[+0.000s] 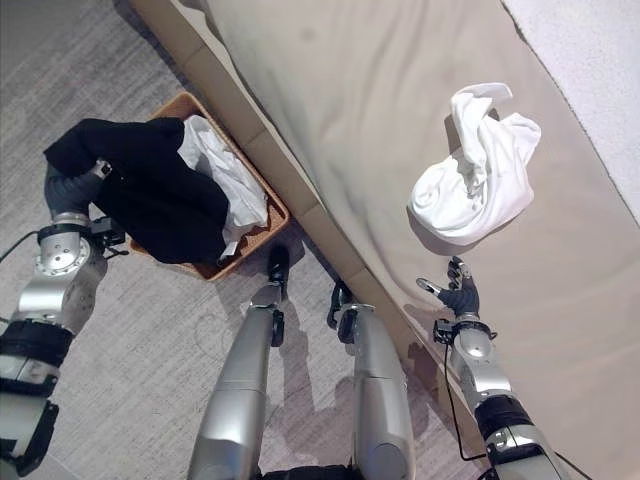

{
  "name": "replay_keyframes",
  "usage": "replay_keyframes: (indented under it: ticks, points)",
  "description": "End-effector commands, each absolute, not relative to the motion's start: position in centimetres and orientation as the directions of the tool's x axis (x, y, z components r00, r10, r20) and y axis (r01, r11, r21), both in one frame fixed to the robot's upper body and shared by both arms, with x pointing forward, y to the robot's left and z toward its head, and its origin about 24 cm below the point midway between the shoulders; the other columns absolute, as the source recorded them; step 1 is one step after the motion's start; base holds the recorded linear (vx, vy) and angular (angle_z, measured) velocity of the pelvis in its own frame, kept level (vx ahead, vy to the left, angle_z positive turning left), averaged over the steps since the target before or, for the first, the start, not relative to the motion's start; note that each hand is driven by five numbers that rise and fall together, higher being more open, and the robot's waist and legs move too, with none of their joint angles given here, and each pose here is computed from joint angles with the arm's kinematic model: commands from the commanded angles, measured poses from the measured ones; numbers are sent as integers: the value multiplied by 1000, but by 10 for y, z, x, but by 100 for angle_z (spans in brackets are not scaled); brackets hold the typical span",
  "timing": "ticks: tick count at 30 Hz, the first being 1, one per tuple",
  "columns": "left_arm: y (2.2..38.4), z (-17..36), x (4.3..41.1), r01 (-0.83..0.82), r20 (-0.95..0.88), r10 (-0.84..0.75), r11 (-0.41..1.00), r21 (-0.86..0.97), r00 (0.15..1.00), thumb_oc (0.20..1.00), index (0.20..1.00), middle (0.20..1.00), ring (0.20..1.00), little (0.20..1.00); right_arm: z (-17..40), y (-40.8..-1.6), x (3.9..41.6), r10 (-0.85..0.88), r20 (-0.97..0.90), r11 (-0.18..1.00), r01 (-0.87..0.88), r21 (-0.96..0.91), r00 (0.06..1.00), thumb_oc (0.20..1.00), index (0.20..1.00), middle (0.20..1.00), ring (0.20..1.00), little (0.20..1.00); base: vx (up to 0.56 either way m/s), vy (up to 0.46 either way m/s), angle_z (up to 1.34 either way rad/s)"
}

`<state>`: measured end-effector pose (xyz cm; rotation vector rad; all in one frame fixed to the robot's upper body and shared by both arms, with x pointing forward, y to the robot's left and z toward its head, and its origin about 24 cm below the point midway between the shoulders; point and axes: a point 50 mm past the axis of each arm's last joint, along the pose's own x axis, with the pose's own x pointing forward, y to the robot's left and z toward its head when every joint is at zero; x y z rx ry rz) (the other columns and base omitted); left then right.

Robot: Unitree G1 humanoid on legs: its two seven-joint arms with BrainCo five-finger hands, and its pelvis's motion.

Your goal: Pick up clothes into the bucket

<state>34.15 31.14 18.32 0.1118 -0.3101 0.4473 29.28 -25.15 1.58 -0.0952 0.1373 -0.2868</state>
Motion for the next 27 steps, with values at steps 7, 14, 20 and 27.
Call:
replay_keyframes:
  ticks: [7, 14, 20, 27]
  points:
    - [312, 199, 353, -552, 372, 475, 823, 133, 798, 1000, 1000, 1000, 1000, 1000, 44, -256, 302, -325, 4, 942, 324, -84, 946, 1000, 1000, 1000, 1000, 1000, -5, 24, -9]
    - [314, 176, 350, -570, 300, 522, 816, 97, 798, 1000, 1000, 1000, 1000, 1000, 66, -254, 309, -337, 88, 939, 341, -35, 937, 1000, 1000, 1000, 1000, 1000, -9, 39, -14]
    - [300, 122, 338, -589, 156, 592, 805, -68, 791, 1000, 1000, 1000, 1000, 1000, 87, -239, 305, -346, 203, 938, 342, 57, 916, 1000, 1000, 1000, 1000, 1000, 0, 18, -10]
    - [273, 26, 294, -601, -52, 613, 786, 147, 788, 1000, 1000, 1000, 1000, 1000, 150, -229, 281, -308, 562, 921, 388, -24, 767, 1000, 1000, 1000, 1000, 1000, -5, -3, -6]
